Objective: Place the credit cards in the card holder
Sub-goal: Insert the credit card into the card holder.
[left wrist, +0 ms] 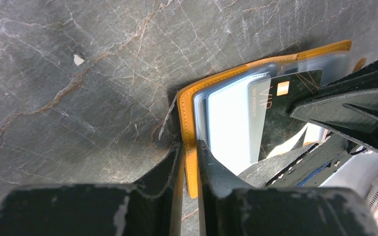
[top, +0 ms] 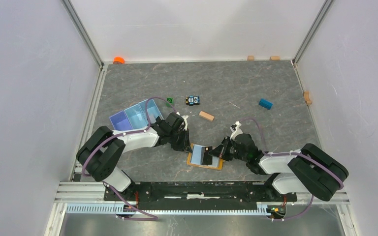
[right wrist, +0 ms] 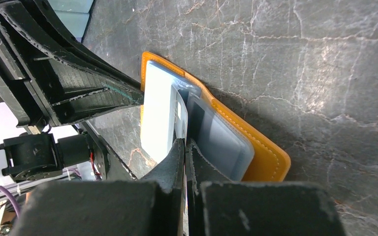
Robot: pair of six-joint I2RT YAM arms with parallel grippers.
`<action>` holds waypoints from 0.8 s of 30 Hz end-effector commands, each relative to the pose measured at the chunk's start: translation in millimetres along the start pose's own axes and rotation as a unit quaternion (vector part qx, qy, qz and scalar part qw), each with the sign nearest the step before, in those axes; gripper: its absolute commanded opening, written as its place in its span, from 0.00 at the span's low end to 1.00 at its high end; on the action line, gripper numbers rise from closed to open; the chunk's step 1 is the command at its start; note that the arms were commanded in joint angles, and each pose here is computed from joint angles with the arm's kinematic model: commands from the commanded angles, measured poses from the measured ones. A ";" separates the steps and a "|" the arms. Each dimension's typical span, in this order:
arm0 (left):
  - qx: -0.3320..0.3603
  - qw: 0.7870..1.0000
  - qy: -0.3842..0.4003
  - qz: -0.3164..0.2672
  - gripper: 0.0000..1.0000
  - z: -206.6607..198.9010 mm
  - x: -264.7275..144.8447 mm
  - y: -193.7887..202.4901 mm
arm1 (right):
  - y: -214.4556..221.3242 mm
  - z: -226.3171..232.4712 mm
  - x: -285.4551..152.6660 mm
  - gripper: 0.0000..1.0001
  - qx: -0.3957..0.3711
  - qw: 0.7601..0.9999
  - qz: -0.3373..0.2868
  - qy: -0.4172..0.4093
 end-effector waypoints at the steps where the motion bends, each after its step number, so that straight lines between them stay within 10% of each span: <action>1: 0.002 0.999 -0.034 0.037 0.17 21.8 9.2 25.9 | 12.0 -17.0 -0.3 0.00 0.015 0.999 -0.006 0.034; 7: -0.008 0.999 -0.034 0.039 0.03 23.6 10.4 29.9 | 14.7 -19.1 0.5 0.00 0.020 0.999 -0.013 0.041; 17: -0.028 0.998 -0.051 0.025 0.02 30.0 9.7 29.4 | -10.3 -30.5 -12.6 0.38 -0.061 0.990 -0.034 0.124; 24: -0.032 0.998 -0.046 0.022 0.02 27.1 7.9 28.5 | -22.3 -19.1 -24.7 0.45 -0.106 0.983 -0.026 0.146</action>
Point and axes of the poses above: each gripper's point midway between its finger pads, its own x axis out along the fingers, its own z axis along the line the jaws close on, y = z × x, the point moved 1 cm from there along -x, back along the fingers, and after that the axes turned 11 degrees about -x, right-handed, at the moved point
